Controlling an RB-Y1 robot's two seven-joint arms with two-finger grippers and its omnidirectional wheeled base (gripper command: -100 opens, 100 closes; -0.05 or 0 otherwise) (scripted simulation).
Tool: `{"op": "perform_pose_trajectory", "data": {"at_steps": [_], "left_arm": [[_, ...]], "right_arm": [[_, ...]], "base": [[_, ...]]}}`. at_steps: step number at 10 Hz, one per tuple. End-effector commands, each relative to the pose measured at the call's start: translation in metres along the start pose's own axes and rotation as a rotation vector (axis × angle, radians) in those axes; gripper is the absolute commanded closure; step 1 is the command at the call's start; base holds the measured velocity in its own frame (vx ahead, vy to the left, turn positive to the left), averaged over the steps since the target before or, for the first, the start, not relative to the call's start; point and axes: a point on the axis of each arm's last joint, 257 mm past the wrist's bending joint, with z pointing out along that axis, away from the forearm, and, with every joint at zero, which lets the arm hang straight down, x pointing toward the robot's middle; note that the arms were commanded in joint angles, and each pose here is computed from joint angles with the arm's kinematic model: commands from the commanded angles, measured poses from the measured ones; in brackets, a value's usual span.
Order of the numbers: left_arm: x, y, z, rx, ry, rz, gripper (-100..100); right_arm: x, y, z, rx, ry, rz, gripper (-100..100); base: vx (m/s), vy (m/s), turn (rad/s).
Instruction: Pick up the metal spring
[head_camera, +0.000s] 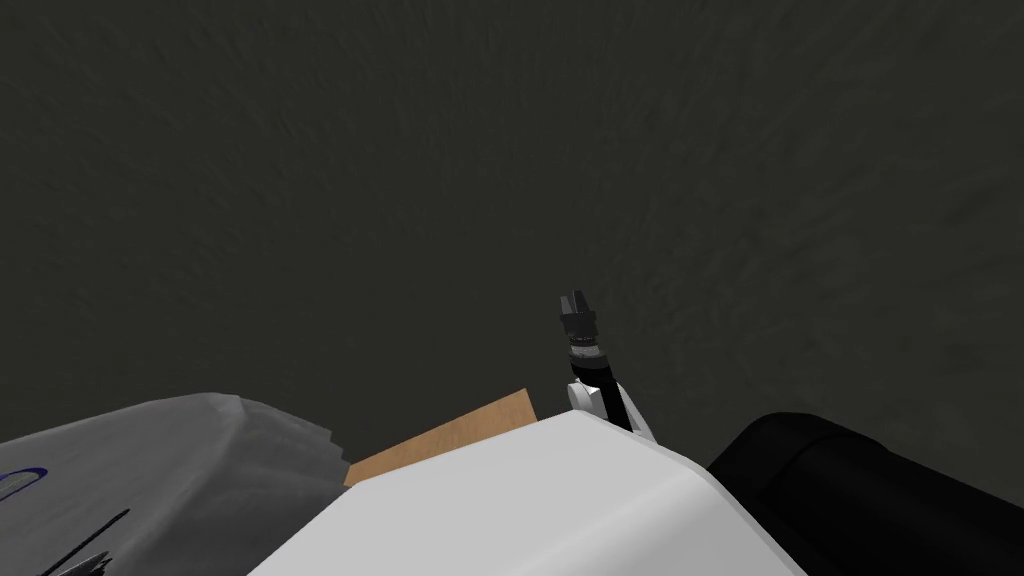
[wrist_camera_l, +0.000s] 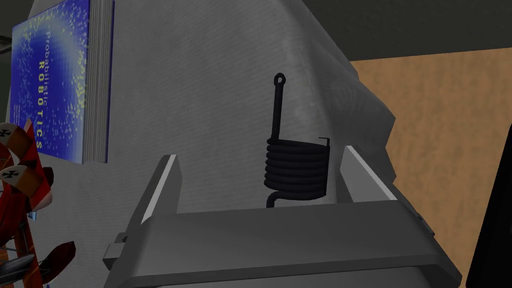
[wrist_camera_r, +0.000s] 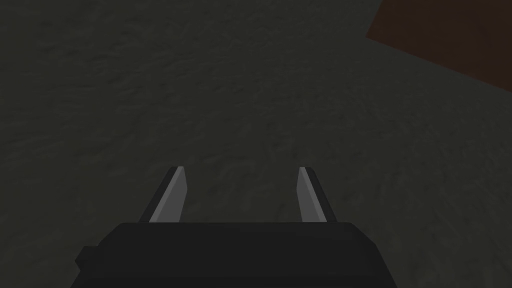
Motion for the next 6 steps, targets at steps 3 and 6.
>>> {"op": "perform_pose_trajectory", "data": {"at_steps": [3,6], "left_arm": [[-0.028,0.006,-0.003,-0.058,-0.088,-0.060,-100],[-0.051,0.005,-0.010,-0.087,-0.157,-0.127,-100]], "right_arm": [[0.000,0.000,0.000,0.000,0.000,0.000,0],[0.000,0.000,0.000,0.000,0.000,0.000,0]], "base": [[0.047,0.027,-0.050],[0.044,0.020,-0.052]]}}
